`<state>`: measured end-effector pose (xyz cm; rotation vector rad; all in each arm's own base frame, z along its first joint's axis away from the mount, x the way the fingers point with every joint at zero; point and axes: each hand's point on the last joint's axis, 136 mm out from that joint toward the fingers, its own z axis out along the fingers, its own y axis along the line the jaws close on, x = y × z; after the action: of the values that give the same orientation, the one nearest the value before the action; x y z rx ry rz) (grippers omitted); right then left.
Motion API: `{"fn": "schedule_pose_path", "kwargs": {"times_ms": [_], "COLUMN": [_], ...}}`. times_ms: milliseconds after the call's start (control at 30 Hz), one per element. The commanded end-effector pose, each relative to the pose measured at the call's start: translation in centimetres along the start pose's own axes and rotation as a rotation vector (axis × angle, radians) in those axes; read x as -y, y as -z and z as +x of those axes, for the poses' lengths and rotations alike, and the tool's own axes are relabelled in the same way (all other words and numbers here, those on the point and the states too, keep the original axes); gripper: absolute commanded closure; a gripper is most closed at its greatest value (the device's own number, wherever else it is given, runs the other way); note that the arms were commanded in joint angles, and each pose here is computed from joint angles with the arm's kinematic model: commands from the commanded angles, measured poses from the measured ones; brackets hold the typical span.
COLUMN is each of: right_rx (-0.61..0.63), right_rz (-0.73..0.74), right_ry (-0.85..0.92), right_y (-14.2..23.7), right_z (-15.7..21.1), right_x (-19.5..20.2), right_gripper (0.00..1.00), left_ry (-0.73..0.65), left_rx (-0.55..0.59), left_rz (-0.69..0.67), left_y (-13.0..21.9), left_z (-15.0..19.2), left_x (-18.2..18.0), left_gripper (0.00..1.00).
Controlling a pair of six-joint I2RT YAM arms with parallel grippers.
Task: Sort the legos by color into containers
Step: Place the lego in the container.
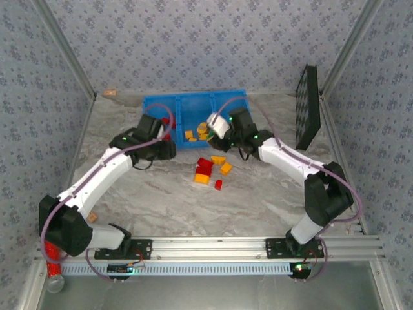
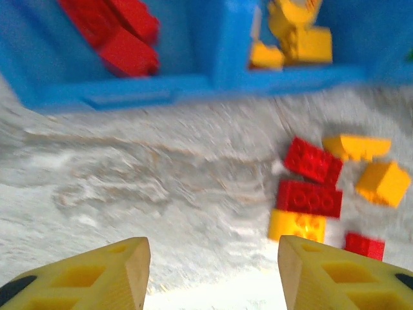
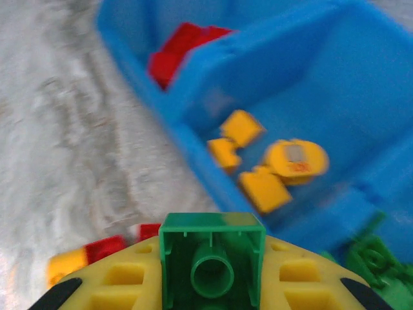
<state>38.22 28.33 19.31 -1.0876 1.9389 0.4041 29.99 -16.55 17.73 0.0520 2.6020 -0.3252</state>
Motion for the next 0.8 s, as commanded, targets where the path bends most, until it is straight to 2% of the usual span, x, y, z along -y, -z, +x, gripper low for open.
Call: {"fn": "schedule_pose_path", "kwargs": {"times_ms": [0,100,233,500,767], "right_rx": [-0.005,-0.047,-0.054,-0.171,-0.27], "right_rz": [0.119,0.201,0.225,0.268,0.312], "right_ry": [-0.231,-0.333,-0.381,-0.384,-0.384], "right_y": [1.1,0.6,-0.7,-4.5,-6.8], "right_z": [-1.4,-0.4,-0.2,1.5,4.9], "right_x": [5.7,9.2,11.6,13.6,14.5], "right_gripper": [0.87,0.88,0.88,0.86,0.86], "left_ry": [-0.053,-0.061,-0.116,-0.221,-0.253], "left_rx": [-0.056,-0.095,-0.128,-0.183,-0.241], "left_rz": [-0.023,-0.014,-0.004,-0.004,-0.019], "left_y": [-1.1,-2.8,-4.9,-8.7,-10.8], "left_z": [2.6,4.8,6.4,7.6,8.3], "left_x": [1.3,3.3,6.1,10.0,11.1], "left_gripper": [0.44,0.44,0.43,0.32,0.3]}}
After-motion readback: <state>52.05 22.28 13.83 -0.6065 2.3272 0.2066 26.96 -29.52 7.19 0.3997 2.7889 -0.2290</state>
